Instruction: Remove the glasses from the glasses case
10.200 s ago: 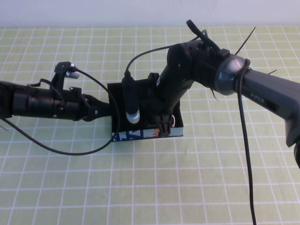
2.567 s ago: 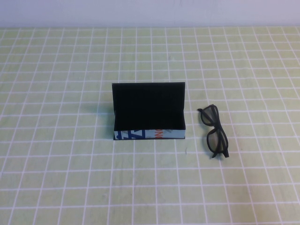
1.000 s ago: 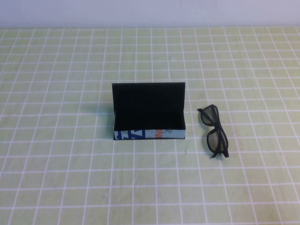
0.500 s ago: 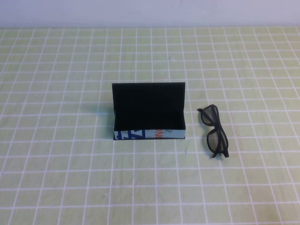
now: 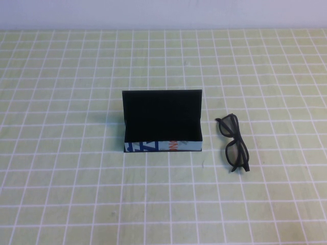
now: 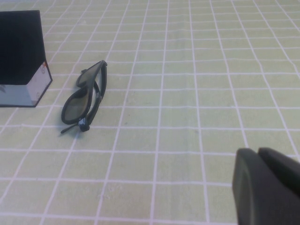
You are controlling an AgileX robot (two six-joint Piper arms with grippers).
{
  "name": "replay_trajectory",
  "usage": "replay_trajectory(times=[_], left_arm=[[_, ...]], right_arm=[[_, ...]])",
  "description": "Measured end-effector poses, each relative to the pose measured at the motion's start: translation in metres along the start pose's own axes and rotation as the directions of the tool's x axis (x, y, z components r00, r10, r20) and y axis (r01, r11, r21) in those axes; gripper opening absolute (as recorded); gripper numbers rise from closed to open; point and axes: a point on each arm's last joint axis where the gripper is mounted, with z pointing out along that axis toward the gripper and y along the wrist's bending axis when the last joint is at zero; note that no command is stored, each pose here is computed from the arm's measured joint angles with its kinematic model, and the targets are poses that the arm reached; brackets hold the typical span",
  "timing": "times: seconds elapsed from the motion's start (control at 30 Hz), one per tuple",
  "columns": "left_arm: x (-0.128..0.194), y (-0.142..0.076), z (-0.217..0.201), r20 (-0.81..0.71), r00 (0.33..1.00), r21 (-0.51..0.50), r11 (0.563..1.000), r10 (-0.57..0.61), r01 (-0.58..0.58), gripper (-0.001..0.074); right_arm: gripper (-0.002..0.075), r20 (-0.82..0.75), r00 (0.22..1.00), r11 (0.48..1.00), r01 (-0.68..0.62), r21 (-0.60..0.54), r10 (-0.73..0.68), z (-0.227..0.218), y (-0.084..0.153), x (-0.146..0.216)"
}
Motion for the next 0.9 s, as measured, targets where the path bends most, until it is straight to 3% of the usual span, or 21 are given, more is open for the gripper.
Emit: replay_trajectory(times=[0.23,0.9], left_arm=[[0.016,-0.001,-0.002,-0.18,0.984,0.015,1.0,0.005,-0.003,-0.0004],[0.016,-0.001,-0.003,-0.17,0.985,0.016,1.0,0.007,-0.005,-0.0004]], right_arm=[[-0.0018,0.0,1.0,1.0,0.0,0.0,0.0,0.0,0.0,0.0],[-0.0018,0.0,1.0,1.0,0.0,0.0,0.0,0.0,0.0,0.0]])
